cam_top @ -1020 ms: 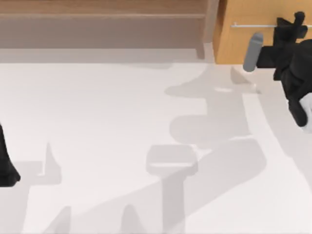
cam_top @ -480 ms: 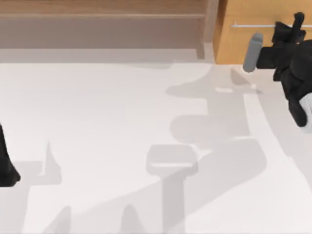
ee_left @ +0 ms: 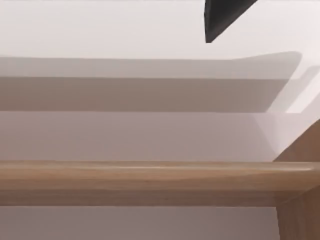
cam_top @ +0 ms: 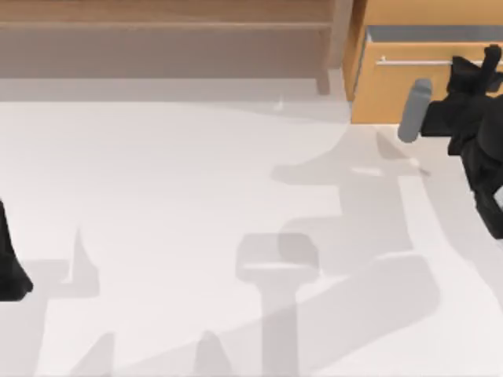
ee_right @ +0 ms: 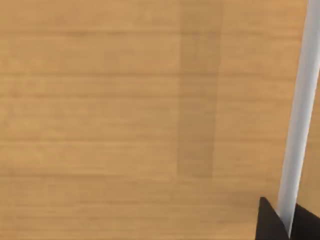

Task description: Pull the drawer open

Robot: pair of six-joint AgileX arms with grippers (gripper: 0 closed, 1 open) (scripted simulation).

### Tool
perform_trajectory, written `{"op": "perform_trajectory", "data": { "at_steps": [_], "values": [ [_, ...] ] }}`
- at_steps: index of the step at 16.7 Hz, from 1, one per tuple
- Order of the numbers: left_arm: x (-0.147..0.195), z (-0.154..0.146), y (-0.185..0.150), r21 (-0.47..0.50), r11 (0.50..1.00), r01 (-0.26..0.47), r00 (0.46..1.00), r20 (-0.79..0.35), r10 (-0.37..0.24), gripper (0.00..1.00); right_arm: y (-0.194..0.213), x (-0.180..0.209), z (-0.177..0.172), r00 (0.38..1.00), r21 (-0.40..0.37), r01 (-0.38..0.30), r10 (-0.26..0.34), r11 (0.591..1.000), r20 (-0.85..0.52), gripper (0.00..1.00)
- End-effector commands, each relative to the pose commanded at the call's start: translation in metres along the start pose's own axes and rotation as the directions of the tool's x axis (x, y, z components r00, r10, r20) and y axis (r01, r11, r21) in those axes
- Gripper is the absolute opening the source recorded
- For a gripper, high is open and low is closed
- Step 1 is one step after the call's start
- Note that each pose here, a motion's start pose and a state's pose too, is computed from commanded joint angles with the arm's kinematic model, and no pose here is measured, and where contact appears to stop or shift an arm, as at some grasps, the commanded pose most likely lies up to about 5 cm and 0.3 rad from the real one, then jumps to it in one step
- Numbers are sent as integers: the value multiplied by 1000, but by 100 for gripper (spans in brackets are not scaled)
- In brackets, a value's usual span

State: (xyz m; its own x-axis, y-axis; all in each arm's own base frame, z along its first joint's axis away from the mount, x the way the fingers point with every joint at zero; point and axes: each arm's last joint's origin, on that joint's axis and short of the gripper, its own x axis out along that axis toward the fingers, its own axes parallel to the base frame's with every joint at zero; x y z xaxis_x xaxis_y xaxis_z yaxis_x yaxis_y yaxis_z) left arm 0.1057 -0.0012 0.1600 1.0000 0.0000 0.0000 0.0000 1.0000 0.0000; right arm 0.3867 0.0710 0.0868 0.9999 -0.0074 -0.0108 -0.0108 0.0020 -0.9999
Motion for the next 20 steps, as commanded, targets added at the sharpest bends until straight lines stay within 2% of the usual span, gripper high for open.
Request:
{"op": "perform_trajectory", "data": {
  "at_steps": [3, 9, 20],
  "values": [
    [0, 0, 0, 0, 1000, 0, 1000, 0, 0, 100, -1, -19, 1, 1000, 0, 4, -4, 1000, 3, 0],
    [0, 0, 0, 0, 1000, 0, 1000, 0, 0, 100, -1, -22, 0, 1000, 0, 4, -4, 1000, 0, 0],
    [0, 0, 0, 0, 1000, 0, 1000, 0, 0, 100, 1, -81, -1, 1000, 0, 1, -1, 1000, -3, 0]
  ]
}}
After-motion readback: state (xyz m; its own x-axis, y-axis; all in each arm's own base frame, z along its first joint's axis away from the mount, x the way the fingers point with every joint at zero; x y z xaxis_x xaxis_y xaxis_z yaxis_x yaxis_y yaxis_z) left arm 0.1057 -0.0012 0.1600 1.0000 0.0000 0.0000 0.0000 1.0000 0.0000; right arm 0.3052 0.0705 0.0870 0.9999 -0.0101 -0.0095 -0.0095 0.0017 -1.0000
